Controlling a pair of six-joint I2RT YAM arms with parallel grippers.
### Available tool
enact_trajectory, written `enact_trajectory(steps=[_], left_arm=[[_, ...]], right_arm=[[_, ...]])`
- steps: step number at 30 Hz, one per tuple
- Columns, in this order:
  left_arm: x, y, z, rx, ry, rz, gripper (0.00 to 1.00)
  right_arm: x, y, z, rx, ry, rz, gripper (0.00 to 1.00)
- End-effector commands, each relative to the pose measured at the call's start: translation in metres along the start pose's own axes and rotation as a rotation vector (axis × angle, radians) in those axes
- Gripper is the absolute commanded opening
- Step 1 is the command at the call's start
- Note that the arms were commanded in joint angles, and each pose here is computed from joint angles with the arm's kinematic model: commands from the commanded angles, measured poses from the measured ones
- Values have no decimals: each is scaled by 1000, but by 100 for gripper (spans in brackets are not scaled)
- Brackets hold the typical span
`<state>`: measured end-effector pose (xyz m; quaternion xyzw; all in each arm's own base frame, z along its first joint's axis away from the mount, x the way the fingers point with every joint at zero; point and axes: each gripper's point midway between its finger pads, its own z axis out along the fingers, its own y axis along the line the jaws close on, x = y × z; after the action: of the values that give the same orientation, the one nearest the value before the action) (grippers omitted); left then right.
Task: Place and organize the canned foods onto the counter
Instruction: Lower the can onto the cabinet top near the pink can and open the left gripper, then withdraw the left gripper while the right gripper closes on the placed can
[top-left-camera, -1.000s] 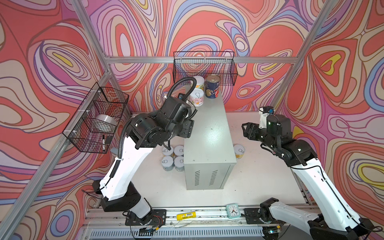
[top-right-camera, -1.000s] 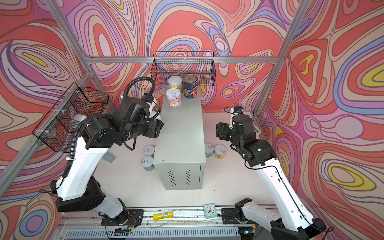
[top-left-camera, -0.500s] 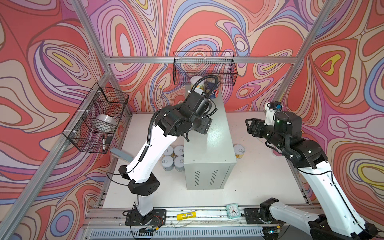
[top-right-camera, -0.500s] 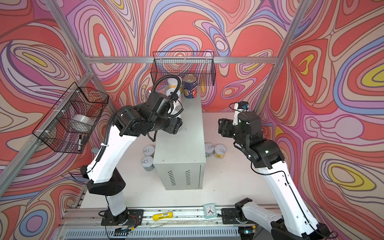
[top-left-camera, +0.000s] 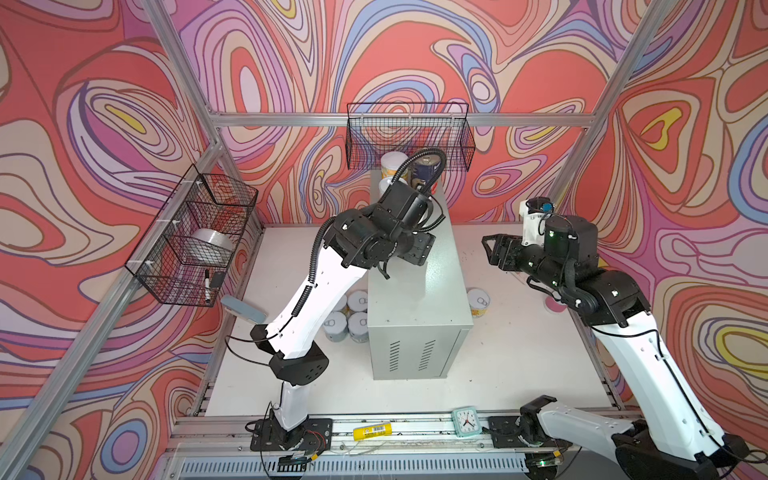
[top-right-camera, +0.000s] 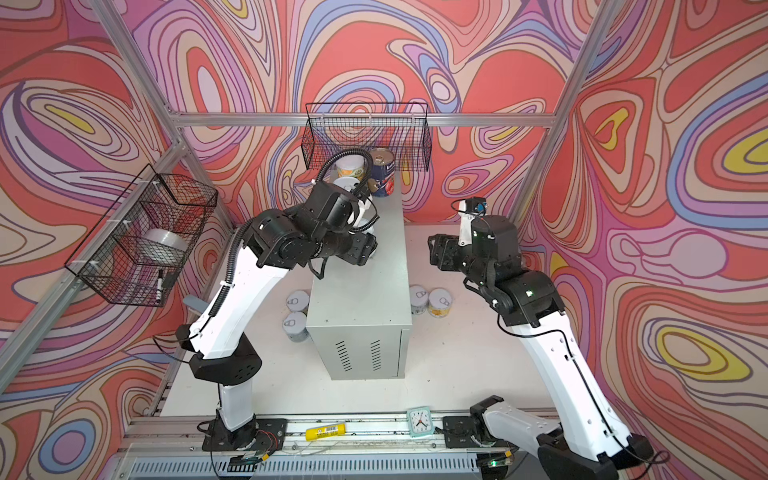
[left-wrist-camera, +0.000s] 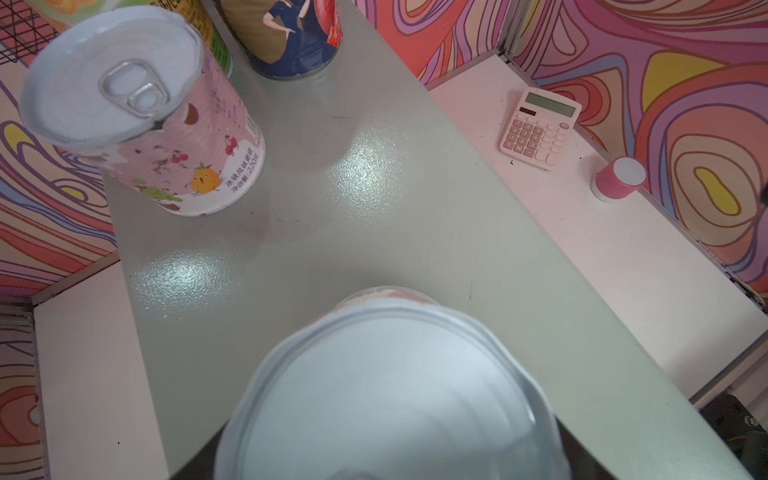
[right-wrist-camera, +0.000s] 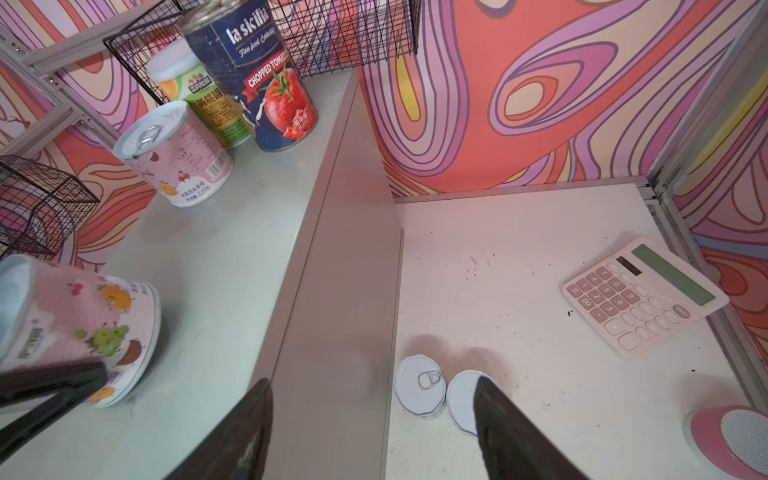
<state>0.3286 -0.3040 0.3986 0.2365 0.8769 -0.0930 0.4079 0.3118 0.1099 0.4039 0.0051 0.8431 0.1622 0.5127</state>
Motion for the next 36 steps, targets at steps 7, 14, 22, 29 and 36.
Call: enact_trajectory(steps=[7, 14, 22, 29, 36], left_arm=[[-19, -4, 8, 0, -67, 18, 60], [-32, 0, 6, -17, -120, 19, 100], [-72, 23, -49, -54, -322, -10, 100], [-76, 53, -121, -67, -449, -74, 98], [-35, 88, -147, -70, -448, -195, 98]], right_arm=[[2, 13, -5, -75, 32, -18, 79], [2, 24, -5, -133, 40, -27, 82], [-2, 52, -11, -278, 39, -73, 79], [3, 95, -13, -354, 50, -180, 80], [8, 129, -2, -358, 53, -261, 84]])
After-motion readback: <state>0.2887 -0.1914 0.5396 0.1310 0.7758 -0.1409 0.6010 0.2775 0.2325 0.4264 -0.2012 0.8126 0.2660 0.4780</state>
